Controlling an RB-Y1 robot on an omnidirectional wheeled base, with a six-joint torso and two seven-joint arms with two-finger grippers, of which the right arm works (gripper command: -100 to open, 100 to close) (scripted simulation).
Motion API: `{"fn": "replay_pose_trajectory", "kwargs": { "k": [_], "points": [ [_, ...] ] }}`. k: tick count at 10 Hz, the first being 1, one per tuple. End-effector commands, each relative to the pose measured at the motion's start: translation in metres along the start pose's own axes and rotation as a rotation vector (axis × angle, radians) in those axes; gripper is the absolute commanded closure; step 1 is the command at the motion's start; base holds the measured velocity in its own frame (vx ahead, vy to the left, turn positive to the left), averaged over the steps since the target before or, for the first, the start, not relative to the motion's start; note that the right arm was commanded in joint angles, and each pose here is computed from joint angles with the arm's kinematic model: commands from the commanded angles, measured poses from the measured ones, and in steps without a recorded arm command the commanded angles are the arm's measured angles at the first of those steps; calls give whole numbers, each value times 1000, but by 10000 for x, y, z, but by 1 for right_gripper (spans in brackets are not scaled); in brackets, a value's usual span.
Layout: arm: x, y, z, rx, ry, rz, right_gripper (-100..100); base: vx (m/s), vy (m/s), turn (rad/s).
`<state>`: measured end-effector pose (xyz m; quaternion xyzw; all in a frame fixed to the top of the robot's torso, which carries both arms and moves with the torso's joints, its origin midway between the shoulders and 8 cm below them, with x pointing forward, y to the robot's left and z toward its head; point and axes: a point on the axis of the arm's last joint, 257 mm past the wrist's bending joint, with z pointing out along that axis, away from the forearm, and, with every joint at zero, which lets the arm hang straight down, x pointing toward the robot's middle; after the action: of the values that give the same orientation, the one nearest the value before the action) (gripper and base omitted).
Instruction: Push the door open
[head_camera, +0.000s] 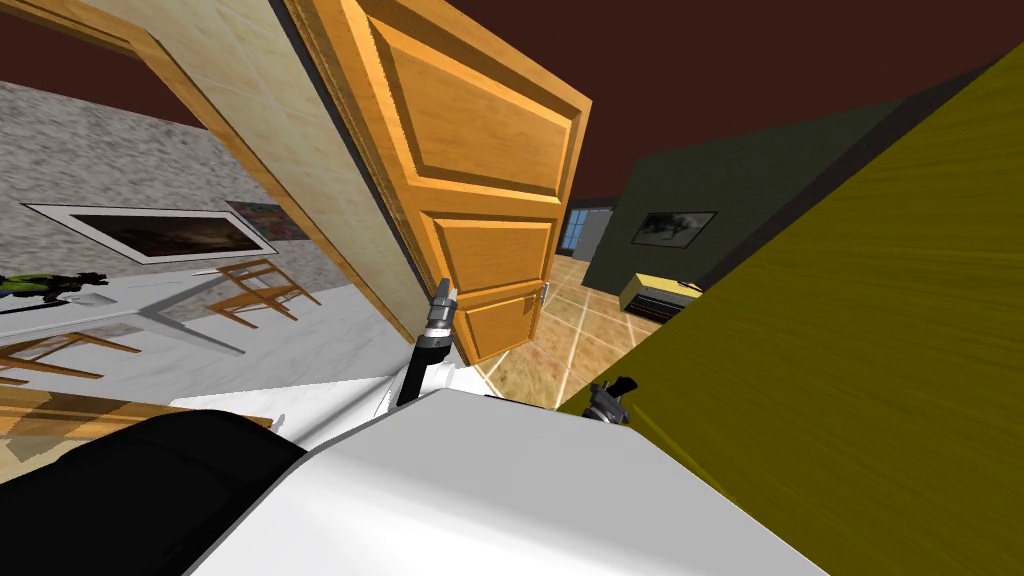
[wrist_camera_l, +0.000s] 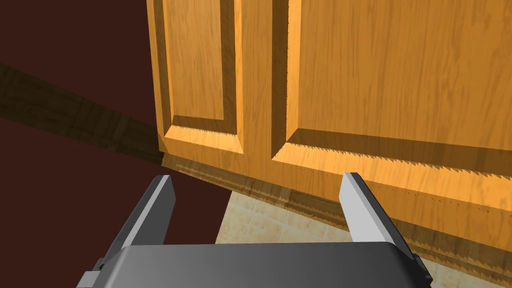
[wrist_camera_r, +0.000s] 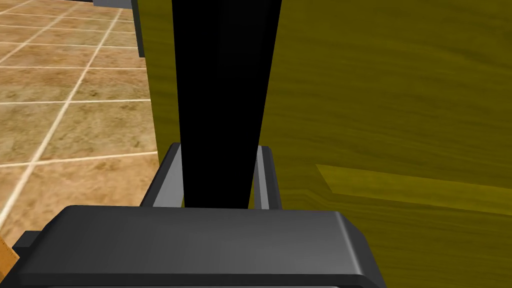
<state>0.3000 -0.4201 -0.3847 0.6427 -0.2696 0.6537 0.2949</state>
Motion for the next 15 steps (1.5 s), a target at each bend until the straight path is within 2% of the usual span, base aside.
{"fn": "replay_pose_trajectory", "kwargs": {
  "k": [1, 7, 8, 9, 15],
  "points": [
    [12, 223, 39, -57, 7, -9, 100, 137, -59, -81],
    [-57, 435, -9, -160, -22, 16, 100, 186, -66, -59],
    [-67, 450, -21, -171, -26, 20, 100, 195, -34, -61],
    [-72, 411, -17, -154, -29, 23, 100, 83, -17, -20],
    [-8, 725, 57, -221, -4, 3, 100, 128, -145, -62]
  ]
}}
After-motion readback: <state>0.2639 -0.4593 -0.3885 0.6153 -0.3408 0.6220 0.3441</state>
